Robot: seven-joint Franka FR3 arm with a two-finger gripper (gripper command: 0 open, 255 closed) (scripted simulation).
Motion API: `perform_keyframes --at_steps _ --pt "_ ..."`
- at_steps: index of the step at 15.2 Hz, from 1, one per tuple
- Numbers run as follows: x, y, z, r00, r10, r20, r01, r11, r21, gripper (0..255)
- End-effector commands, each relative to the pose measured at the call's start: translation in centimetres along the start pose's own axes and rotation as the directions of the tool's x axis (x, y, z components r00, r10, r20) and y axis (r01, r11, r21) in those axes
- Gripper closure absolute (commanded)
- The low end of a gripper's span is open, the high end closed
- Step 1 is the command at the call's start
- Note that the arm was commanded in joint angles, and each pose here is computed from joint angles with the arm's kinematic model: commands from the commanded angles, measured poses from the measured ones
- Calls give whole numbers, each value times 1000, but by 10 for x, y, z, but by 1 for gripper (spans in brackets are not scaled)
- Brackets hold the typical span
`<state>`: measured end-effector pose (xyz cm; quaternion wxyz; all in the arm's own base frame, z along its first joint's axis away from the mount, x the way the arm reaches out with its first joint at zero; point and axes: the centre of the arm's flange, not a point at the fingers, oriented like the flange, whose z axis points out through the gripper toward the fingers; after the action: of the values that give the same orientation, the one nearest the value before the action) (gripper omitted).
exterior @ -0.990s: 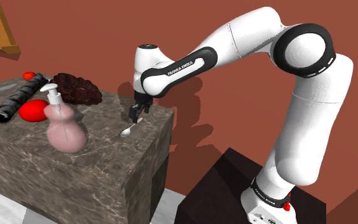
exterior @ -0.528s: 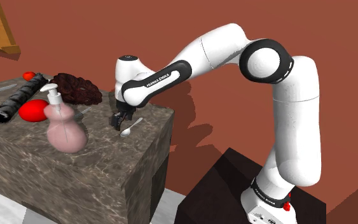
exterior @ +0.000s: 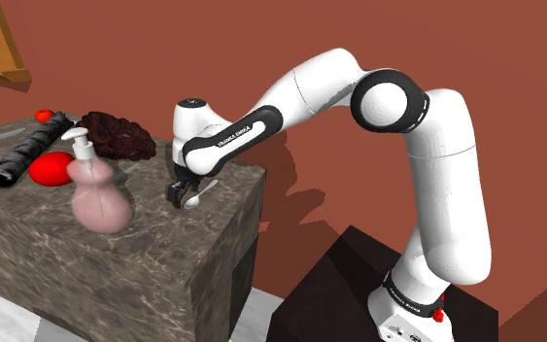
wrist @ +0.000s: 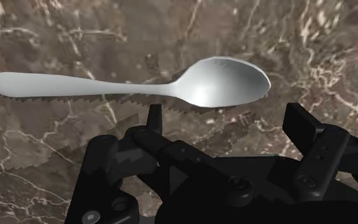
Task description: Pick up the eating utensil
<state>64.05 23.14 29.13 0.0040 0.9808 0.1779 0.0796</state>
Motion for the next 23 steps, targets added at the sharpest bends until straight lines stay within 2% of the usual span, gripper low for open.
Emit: perform_keyframes --at_steps 1,2,3,12,23 --pt "-1 -1 8 1000 0 -1 0 1000 0 0" --pt "-1 -1 8 1000 0 -1 0 1000 0 0" --pt "-1 -1 8 1000 0 -1 0 1000 0 255" --pt "-1 -1 8 1000 0 -1 0 1000 0 255" --pt "8 1 -49 1000 0 -1 0 1000 0 255"
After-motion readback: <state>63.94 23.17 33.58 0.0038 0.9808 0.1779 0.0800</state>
